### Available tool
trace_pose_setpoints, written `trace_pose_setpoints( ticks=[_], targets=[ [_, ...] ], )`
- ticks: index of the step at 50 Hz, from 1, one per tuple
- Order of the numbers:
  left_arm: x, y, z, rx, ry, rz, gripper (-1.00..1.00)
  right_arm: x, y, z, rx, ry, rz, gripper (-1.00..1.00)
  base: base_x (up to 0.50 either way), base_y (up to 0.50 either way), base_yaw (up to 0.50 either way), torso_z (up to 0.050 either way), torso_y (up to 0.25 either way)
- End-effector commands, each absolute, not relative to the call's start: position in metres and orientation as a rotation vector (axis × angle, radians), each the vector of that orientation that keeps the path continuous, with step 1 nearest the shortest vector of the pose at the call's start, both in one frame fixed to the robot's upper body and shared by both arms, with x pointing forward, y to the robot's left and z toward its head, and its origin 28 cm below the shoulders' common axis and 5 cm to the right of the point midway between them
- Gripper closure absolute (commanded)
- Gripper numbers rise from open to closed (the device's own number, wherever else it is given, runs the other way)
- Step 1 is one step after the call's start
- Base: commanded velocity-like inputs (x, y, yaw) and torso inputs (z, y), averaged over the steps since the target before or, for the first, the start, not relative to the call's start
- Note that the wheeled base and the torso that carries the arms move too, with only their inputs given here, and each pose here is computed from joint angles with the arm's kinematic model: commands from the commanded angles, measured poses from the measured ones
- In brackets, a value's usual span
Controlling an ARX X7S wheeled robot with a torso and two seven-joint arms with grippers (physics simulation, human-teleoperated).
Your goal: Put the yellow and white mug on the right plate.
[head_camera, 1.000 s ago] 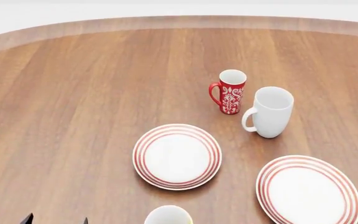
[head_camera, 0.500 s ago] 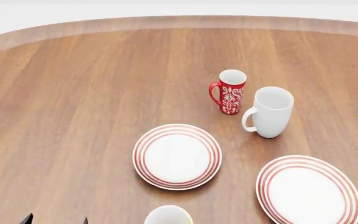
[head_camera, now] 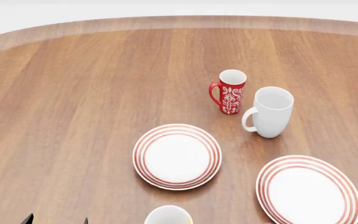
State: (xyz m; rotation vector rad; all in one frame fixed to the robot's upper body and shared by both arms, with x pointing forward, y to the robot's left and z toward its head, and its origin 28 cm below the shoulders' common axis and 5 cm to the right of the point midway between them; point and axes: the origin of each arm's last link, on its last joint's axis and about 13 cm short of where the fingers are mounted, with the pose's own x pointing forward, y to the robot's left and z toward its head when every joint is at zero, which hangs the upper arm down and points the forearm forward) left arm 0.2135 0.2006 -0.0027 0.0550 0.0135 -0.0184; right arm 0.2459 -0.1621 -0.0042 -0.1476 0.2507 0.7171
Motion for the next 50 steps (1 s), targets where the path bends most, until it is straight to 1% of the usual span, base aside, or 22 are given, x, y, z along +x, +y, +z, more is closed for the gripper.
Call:
trace_pose_setpoints(
  ticks=[1,20,21,40,50],
  targets=[
    [0.213,0.200,-0.003,0.055,0.016,-0.020,-1.00,0.250,-0.158,-0.015,-0.139,0.272,0.733,-1.00,0.00,0.00,0.00,0.000,0.000],
    [0.214,0.200,-0.004,0.056,0.020,-0.023,-1.00,0.252,-0.154,-0.029,-0.123,0.305,0.756,-1.00,0.00,0.00,0.00,0.000,0.000],
    [0.214,0.200,-0.004,0.056,0.021,-0.024,-1.00,0.253,-0.154,-0.029,-0.123,0.306,0.753,1.00,0.00,0.00,0.00,0.000,0.000],
    [0.213,0.200,-0.005,0.053,0.025,-0.026,-1.00,0.252,-0.161,-0.031,-0.098,0.293,0.694,1.00,0.00,0.00,0.00,0.000,0.000],
    [0.214,0.200,-0.006,0.054,0.027,-0.026,-1.00,0.256,-0.159,-0.018,-0.121,0.255,0.684,1.00,0.00,0.00,0.00,0.000,0.000]
  ],
)
